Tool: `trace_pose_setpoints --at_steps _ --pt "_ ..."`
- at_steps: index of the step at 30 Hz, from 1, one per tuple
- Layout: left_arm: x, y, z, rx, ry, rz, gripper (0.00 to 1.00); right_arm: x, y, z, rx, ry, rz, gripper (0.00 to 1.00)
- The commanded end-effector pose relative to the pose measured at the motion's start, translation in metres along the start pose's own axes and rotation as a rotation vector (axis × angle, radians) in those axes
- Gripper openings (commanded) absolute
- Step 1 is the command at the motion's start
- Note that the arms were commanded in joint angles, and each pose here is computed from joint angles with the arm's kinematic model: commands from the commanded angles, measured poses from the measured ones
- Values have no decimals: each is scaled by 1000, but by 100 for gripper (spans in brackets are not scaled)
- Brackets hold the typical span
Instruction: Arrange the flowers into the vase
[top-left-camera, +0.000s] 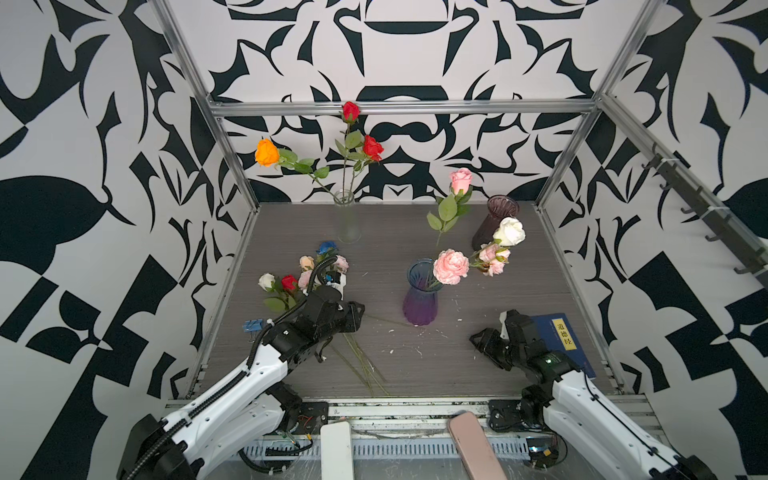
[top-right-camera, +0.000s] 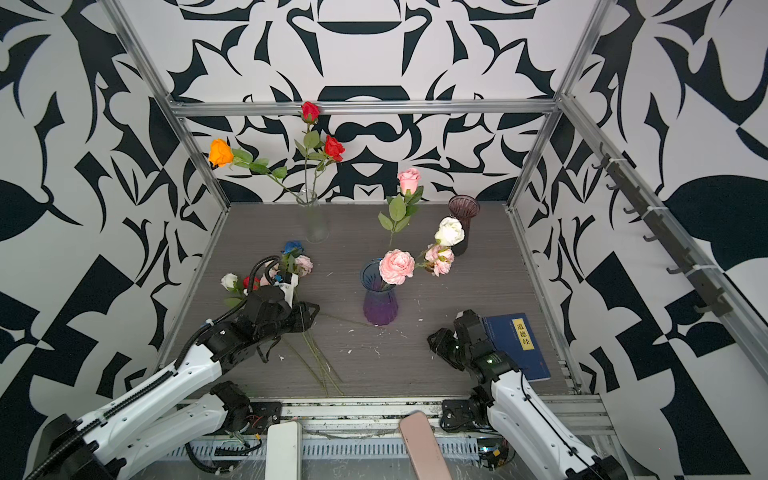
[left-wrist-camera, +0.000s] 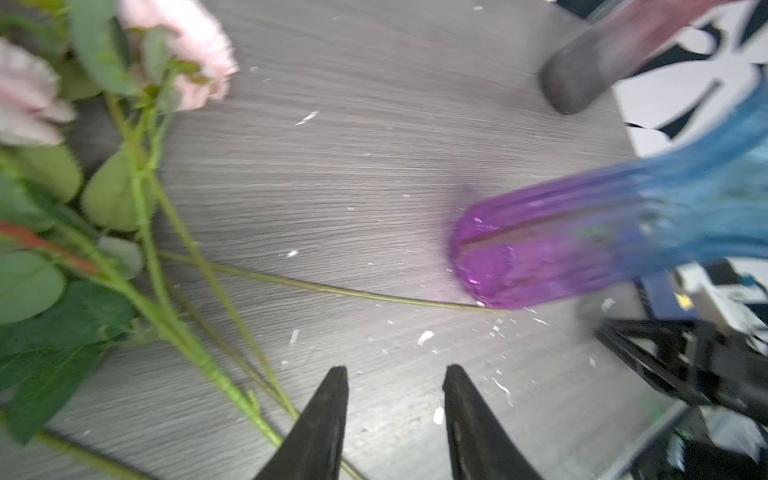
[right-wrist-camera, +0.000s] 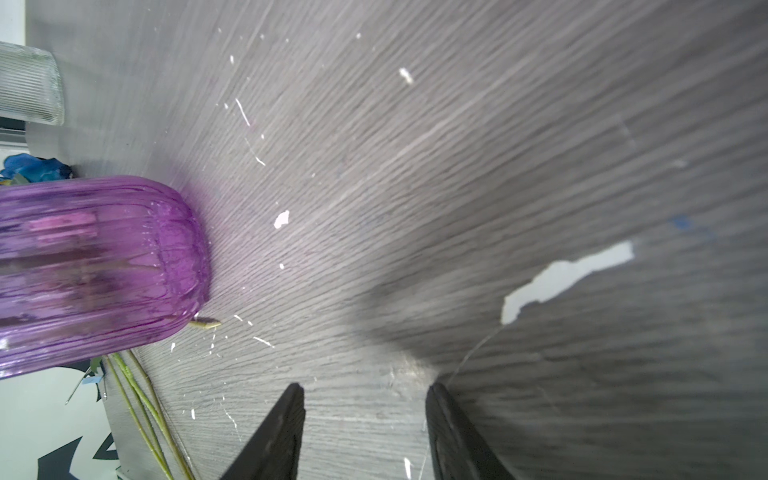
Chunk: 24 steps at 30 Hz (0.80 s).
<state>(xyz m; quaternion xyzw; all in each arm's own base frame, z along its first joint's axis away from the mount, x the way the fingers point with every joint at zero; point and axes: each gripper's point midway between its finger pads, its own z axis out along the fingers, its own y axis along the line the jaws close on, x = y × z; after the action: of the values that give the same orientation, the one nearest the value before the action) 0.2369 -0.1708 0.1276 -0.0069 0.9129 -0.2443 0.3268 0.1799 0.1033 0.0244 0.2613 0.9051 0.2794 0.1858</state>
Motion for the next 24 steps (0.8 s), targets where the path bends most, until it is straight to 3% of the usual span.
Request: trace_pose_setpoints --at_steps 1,13,24 --pt "-4 13 5 -33 35 -104 41 -3 3 0 -11 -5 4 51" --pt "4 45 26 -55 128 -283 37 -3 4 -1 -16 -10 4 51" --pt "10 51 38 -93 190 -316 36 -2 4 -1 -20 -12 5 51"
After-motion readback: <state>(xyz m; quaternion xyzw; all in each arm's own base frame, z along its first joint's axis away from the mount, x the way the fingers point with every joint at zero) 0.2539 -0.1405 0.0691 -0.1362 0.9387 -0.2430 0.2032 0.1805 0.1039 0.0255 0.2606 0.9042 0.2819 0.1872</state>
